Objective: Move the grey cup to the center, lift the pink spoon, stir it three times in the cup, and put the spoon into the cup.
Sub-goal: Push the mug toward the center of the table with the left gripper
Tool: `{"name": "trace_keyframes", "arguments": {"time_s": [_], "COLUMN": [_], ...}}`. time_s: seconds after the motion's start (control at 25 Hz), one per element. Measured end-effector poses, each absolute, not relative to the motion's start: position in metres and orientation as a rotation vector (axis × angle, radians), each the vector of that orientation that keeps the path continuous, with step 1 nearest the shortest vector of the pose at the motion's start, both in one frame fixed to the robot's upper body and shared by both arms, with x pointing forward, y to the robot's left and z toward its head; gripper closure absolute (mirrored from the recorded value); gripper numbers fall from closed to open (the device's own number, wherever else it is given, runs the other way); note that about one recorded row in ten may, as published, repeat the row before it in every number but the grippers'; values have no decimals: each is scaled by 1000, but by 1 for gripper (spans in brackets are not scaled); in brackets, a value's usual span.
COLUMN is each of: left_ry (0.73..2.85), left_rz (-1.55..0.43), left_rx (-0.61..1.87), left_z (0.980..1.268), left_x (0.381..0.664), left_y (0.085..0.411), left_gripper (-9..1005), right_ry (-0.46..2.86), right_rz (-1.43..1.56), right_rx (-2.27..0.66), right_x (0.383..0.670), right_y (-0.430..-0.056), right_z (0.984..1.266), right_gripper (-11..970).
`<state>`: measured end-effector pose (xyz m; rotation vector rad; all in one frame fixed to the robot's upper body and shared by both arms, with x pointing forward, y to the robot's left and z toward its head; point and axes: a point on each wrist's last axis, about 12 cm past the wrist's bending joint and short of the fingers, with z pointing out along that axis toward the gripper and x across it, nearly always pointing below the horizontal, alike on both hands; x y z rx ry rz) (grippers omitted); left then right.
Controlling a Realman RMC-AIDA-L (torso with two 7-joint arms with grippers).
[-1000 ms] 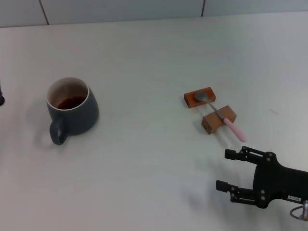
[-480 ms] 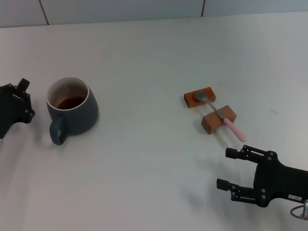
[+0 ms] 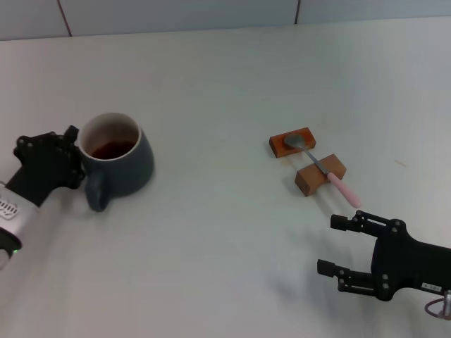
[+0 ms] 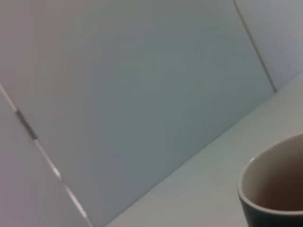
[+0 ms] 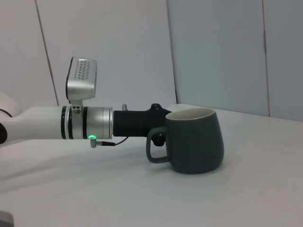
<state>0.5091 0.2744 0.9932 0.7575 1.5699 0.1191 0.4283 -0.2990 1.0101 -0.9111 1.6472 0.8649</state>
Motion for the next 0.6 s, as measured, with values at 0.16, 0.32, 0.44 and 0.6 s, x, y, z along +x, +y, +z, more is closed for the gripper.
{"name": "trace_keyframes", "arguments": {"time_s": [0.16,0.32,0.44,0.6], "left_ry": [1588,1594,1597,1602], "left_rz": [86,54,22,-18], "left_rx": [750,743,743,753], "left_z": [993,994,996,998], "left_x": [513,516,519,522], "left_y": [262,251,240,225], "left_gripper": [944,939,935,930], "right_ry": [1647,1647,1648,1649], "right_rz": [862,859,857,852], "right_rx": [-913,-914,-915,-918], "right_x": [429,429,429,430], "right_y": [-300,-300,-300,-301], "right_z": [1010,1011,1011,1011], "right_gripper": [185,184,184,184]}}
